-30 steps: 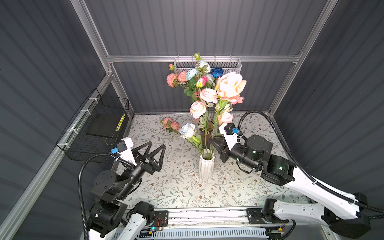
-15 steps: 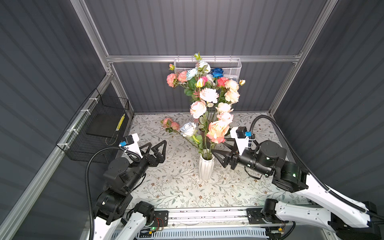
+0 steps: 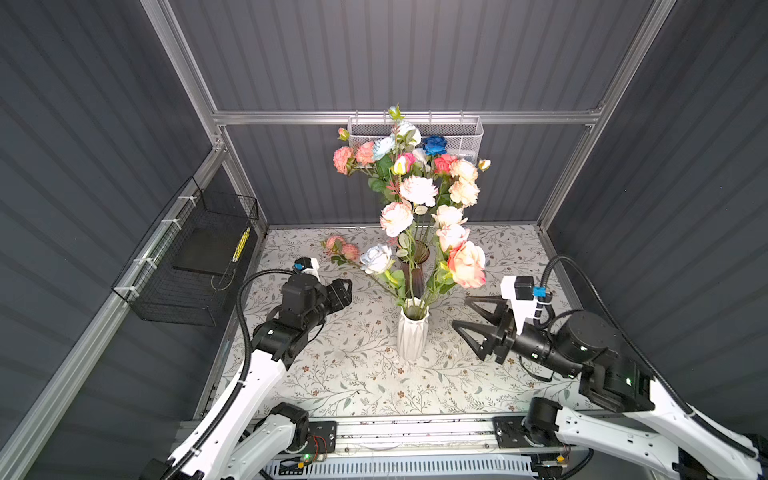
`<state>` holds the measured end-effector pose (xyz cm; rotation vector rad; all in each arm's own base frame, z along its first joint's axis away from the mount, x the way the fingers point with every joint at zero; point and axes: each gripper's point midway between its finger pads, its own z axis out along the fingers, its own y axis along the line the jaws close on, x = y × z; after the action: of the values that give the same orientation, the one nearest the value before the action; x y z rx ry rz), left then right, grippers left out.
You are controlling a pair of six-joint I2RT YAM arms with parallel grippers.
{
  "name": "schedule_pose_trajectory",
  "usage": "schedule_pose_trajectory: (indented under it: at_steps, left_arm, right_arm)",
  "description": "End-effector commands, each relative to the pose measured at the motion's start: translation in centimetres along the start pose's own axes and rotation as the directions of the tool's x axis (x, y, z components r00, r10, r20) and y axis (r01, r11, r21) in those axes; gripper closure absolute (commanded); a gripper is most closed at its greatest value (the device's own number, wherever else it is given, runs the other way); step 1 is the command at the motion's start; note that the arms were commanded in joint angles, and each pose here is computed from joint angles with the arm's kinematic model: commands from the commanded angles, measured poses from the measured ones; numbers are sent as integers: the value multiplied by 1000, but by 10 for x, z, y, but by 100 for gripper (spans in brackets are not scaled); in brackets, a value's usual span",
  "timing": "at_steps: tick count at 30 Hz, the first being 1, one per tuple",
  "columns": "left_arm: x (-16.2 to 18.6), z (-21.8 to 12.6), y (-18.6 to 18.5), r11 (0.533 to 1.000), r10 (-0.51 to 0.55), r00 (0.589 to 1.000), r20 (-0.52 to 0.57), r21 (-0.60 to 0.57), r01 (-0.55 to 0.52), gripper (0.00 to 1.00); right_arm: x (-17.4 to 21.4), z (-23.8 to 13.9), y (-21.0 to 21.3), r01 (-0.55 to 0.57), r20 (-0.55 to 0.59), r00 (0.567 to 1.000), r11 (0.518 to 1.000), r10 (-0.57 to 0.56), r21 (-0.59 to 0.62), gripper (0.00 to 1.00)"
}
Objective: Arrange the flowers into the vase
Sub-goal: 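Open the right gripper and withdraw while left reaches to the table, then grasp another pink rose stem on the table with the left gripper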
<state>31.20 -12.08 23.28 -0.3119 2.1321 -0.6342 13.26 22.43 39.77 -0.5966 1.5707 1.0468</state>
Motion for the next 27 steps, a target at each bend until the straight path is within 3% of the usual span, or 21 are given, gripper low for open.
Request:
schedule_pose_trajectory:
  at_steps: [1, 7, 10, 20, 27]
  left_arm:
    - [-7, 32, 13, 995, -95, 995, -17, -29, 95, 34]
    - [-1, 102, 38, 977, -126, 985, -114, -184, 103, 38]
    - [1, 132, 33, 979, -132, 984, -122, -171, 110, 38]
    - [11, 219, -6, 988, -157, 979, -127, -22, 155, 56]
    - [41, 265, -6, 979, -202, 961, -187, -3, 205, 55]
  right_arm:
    - [-3, -14, 1, -9, 31, 999, 1000, 9, -7, 20]
    - [-8, -36, 1, -2, 80, 997, 1000, 3, -12, 21]
    - [-10, -46, -1, 0, 101, 995, 1000, 0, -2, 22]
    - [-10, -70, -7, 0, 138, 990, 1000, -3, 21, 22]
    - [-10, -80, -12, -9, 153, 988, 999, 2, 42, 23]
